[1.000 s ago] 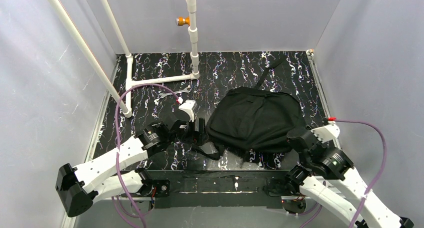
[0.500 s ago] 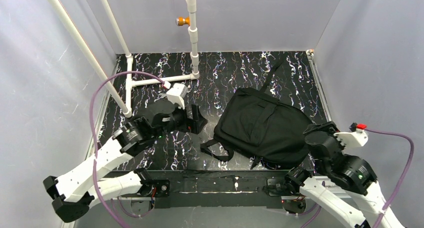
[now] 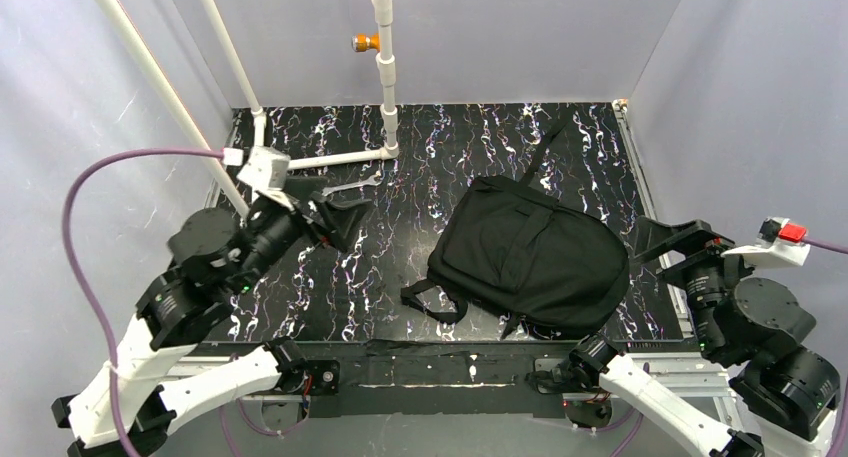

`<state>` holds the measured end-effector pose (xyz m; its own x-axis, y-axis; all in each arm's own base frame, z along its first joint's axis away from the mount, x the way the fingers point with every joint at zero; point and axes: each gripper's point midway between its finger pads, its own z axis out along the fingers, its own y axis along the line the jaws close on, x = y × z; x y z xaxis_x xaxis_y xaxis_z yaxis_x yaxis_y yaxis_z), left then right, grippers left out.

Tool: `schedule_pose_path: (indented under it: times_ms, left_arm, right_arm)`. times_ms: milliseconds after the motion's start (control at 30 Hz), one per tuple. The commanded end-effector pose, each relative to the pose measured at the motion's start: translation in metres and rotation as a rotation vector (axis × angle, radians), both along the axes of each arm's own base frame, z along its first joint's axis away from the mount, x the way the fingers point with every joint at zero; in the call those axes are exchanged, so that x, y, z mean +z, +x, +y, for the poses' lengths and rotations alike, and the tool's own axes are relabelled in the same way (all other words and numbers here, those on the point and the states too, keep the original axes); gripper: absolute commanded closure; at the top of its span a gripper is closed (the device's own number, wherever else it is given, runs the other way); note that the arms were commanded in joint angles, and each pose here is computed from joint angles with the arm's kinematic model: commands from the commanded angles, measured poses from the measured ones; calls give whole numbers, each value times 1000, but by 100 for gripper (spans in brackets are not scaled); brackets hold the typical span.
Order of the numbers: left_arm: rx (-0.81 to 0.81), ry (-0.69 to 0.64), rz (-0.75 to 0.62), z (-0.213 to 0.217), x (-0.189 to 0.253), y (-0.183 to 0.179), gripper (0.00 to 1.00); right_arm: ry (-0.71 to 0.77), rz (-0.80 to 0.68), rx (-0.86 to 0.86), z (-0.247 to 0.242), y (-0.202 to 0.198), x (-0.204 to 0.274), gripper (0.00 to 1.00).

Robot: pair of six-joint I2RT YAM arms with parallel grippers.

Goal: Pack the student bag
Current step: Reset both arms

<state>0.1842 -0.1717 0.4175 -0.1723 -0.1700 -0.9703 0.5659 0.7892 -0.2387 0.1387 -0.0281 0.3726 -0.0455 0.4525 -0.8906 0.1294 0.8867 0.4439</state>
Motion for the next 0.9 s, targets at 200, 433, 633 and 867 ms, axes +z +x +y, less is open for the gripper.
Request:
schedule_pose_path:
  times_ms: [200, 433, 633, 867]
  left_arm:
    - [57, -88, -281, 56, 85, -28, 2]
    - [141, -131, -379, 94, 102, -42, 2]
    - [177, -124, -432, 105, 110, -44, 2]
    - [162, -111, -406, 98, 103, -40, 2]
  right_arm:
    - [-60, -159, 80, 2, -5, 70, 2]
    - [-56, -164, 53, 2, 1, 81, 2]
    - [-63, -173, 50, 1, 1, 90, 2]
    - [-20, -205, 55, -2, -4, 91, 2]
